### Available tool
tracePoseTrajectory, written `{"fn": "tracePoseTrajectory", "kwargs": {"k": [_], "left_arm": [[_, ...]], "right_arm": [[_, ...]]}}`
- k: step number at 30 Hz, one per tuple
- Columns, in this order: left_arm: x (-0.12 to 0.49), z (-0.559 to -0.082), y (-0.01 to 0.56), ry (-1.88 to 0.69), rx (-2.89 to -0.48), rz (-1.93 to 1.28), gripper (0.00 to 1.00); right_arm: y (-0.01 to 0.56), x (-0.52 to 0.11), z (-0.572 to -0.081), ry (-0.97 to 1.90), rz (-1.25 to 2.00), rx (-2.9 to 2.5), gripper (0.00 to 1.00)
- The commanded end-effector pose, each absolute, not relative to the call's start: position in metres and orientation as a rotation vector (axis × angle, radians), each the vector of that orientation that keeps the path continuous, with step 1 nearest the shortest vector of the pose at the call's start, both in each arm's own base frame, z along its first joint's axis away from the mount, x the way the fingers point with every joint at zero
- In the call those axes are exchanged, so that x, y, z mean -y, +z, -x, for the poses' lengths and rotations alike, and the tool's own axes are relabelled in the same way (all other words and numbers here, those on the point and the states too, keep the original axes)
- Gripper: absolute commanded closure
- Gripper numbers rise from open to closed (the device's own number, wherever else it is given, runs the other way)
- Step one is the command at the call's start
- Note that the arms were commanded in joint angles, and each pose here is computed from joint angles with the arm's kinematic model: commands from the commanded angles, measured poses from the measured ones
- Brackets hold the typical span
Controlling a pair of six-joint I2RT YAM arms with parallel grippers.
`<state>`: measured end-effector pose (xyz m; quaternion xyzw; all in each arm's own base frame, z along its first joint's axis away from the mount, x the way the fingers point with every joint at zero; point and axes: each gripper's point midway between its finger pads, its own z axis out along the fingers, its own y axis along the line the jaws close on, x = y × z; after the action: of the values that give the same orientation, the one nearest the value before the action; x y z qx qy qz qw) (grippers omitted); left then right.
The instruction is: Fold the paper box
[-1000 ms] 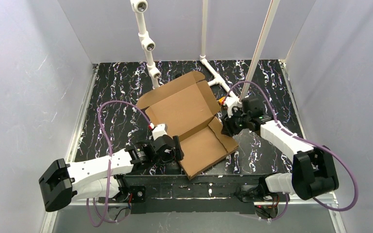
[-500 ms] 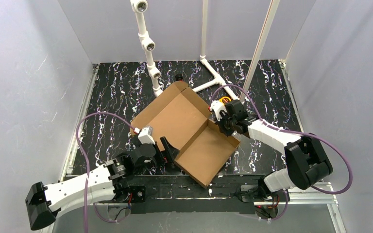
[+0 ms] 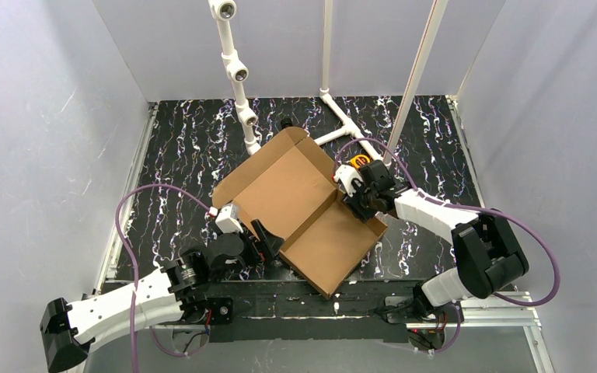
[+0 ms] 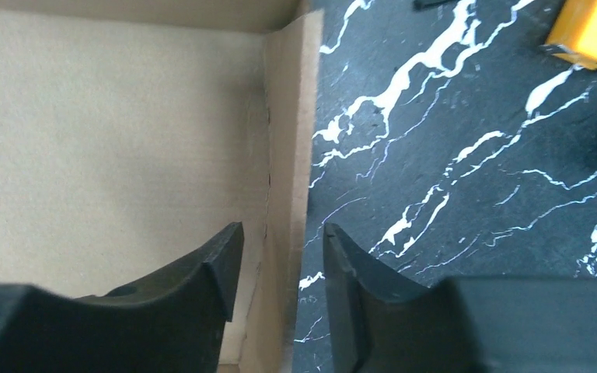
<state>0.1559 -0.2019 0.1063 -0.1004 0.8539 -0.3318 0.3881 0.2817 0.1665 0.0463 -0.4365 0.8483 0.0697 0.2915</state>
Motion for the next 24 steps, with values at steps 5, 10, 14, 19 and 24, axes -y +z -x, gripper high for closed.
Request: {"fn": "tracePoseTrajectory", "kwargs": {"k": [5,10,14,19,24], "left_arm": [[0.199,-0.159,0.101,-0.825,-2.154,0.266,0.02],[0.2,-0.159,0.1,-0.837,-2.152,0.267,0.02],[0.201,-0.158,0.1,-0.847,-2.148,0.266,0.02],[0.2,-0.157,0.099,-0.861,-2.142,0.276,0.02],[0.197,-0.158,0.098,-0.851,-2.137,0.281,0.02]], "right_arm": [[0.044,-0.156,-0.281,0.167,1.256,-2.263,0.47],[0.034,-0.148,-0.292,0.073,1.208,-2.322,0.94],[0.039,-0.143,-0.301,0.013,1.14,-2.311,0.99],[0.052,-0.144,-0.303,0.027,1.111,-2.262,0.99],[0.052,-0.152,-0.295,0.176,1.133,-2.281,0.63]]}}
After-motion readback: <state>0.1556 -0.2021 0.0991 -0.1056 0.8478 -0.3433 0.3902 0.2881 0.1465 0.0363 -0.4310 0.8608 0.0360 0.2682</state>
